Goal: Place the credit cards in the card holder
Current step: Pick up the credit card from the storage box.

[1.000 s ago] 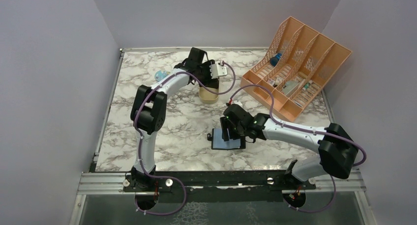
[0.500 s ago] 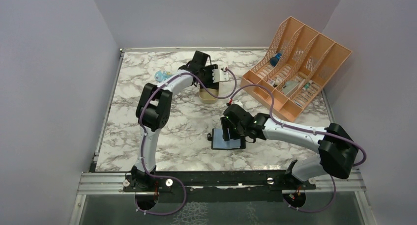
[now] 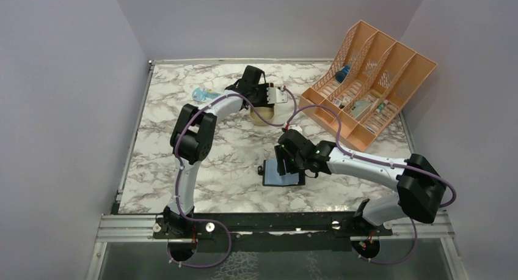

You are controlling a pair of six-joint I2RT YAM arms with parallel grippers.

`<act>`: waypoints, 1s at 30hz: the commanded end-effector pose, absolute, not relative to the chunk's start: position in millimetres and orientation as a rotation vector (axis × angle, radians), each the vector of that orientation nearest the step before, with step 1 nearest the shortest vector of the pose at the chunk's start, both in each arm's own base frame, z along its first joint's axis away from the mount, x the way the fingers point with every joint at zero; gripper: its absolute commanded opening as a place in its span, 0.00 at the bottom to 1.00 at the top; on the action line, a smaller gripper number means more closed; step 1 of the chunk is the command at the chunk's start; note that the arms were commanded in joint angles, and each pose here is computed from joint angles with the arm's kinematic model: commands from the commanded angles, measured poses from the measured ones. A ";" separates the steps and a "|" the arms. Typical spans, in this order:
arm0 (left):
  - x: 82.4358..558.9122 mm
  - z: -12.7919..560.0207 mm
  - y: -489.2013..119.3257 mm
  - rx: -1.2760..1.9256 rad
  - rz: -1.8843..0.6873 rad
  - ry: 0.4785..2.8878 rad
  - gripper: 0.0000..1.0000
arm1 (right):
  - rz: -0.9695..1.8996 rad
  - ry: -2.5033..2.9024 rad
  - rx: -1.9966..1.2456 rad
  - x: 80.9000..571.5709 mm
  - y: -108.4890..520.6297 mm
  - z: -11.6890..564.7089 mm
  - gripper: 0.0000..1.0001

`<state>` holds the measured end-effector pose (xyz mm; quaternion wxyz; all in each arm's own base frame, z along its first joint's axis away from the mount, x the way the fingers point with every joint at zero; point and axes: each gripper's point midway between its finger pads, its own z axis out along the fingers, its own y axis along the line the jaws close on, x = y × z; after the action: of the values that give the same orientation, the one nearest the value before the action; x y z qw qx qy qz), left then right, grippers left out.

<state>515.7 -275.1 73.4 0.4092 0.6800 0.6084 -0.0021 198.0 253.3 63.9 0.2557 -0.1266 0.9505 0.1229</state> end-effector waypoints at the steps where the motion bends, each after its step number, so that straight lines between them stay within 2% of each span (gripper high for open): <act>1: 524.0 100.5 -275.5 1.674 0.087 1.471 0.42 | 0.339 2.543 -0.316 201.9 253.0 76.0 0.60; 8: 524.8 109.6 -276.5 1.665 0.124 1.449 0.43 | 0.342 2.539 -0.314 202.2 253.2 76.5 0.60; 17: 526.2 115.7 -275.5 1.667 0.158 1.437 0.37 | 0.345 2.540 -0.313 201.5 252.6 75.7 0.60; 21: 525.1 119.5 -277.6 1.670 0.162 1.425 0.26 | 0.348 2.541 -0.312 201.4 253.3 74.9 0.60; 25: 519.8 125.7 -281.3 1.678 0.166 1.410 0.22 | 0.354 2.539 -0.311 201.1 253.6 75.6 0.60; 30: 507.8 129.7 -283.6 1.675 0.125 1.421 0.05 | 0.374 2.530 -0.312 200.1 254.4 78.6 0.60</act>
<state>513.3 -279.1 94.6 0.4259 0.6827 0.5921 0.0439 198.5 253.6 69.9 0.2626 -0.1237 0.9482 0.1293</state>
